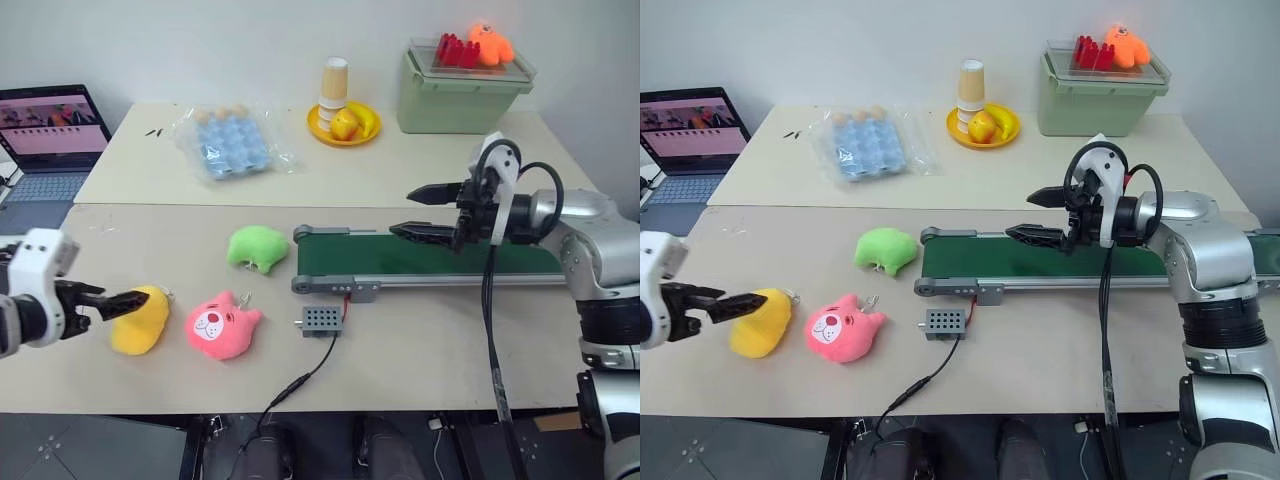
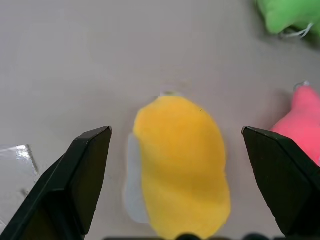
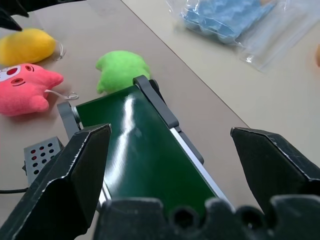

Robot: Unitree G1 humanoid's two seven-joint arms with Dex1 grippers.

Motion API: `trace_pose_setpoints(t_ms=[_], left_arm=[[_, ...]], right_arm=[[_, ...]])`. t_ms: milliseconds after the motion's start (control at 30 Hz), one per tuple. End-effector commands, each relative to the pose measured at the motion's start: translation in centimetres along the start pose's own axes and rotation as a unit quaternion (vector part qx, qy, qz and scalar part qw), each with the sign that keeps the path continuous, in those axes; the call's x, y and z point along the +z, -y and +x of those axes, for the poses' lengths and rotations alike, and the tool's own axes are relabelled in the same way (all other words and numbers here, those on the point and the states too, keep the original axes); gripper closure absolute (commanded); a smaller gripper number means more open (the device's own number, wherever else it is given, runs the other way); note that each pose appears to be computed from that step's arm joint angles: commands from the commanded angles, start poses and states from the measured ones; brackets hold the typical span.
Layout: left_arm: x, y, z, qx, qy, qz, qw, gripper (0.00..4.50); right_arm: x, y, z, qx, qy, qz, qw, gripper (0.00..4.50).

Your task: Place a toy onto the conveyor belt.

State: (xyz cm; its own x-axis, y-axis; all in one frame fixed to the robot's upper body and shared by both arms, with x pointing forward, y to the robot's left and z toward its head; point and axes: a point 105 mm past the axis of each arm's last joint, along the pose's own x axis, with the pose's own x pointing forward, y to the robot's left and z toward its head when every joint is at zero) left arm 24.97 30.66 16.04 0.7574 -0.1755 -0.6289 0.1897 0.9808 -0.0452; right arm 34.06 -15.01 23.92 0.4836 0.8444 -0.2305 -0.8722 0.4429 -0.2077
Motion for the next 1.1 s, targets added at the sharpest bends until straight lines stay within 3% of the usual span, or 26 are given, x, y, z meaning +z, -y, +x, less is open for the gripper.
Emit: trace_pose_setpoints(t_ms=[33, 233, 333, 500, 567, 667, 733, 900, 1000, 1100], left_arm=[[-0.2, -0.8, 1.0, 0.029, -0.002, 0.004, 1.0, 0.05], [-0.5, -1.7, 3.9, 0.039, 0.005, -0.016, 0.999, 0.05], [-0.3, -2.5, 4.6, 0.055, 0.01, -0.018, 0.998, 0.83], [0.9, -2.9, 5.3, 0.06, 0.03, -0.009, 0.998, 2.5], [2.0, -3.1, 5.2, 0.069, 0.054, -0.008, 0.996, 2.5], [5.3, -3.2, 4.5, 0.082, 0.119, -0.002, 0.99, 2.5], [9.2, -2.5, 3.5, 0.076, 0.195, -0.001, 0.978, 2.5], [18.4, 2.7, 0.5, -0.021, 0.36, -0.021, 0.932, 2.5], [20.8, 5.7, -0.3, -0.078, 0.401, -0.036, 0.912, 2.5], [21.6, 8.3, -0.1, -0.134, 0.415, -0.063, 0.898, 2.5]], right_arm=[[1.4, 0.0, -1.5, -0.024, 0.015, -0.022, 0.999, 0.0], [1.3, -0.1, -2.5, -0.049, 0.011, -0.023, 0.998, 0.0], [1.3, -0.2, -3.0, -0.06, 0.009, -0.024, 0.998, 0.0], [1.3, -0.3, -3.3, -0.07, 0.007, -0.023, 0.997, 0.0], [1.4, -0.4, -3.3, -0.072, 0.007, -0.024, 0.997, 0.0], [1.5, -0.3, -3.4, -0.074, 0.007, -0.024, 0.997, 0.0], [1.7, -0.4, -3.3, -0.075, 0.008, -0.023, 0.997, 0.0], [0.7, -0.5, -3.3, -0.083, 0.007, 0.035, 0.996, 0.0], [0.4, -0.7, -2.9, -0.094, 0.022, 0.093, 0.991, 0.0], [0.3, -0.1, -2.2, -0.133, 0.035, 0.145, 0.98, 0.0]])
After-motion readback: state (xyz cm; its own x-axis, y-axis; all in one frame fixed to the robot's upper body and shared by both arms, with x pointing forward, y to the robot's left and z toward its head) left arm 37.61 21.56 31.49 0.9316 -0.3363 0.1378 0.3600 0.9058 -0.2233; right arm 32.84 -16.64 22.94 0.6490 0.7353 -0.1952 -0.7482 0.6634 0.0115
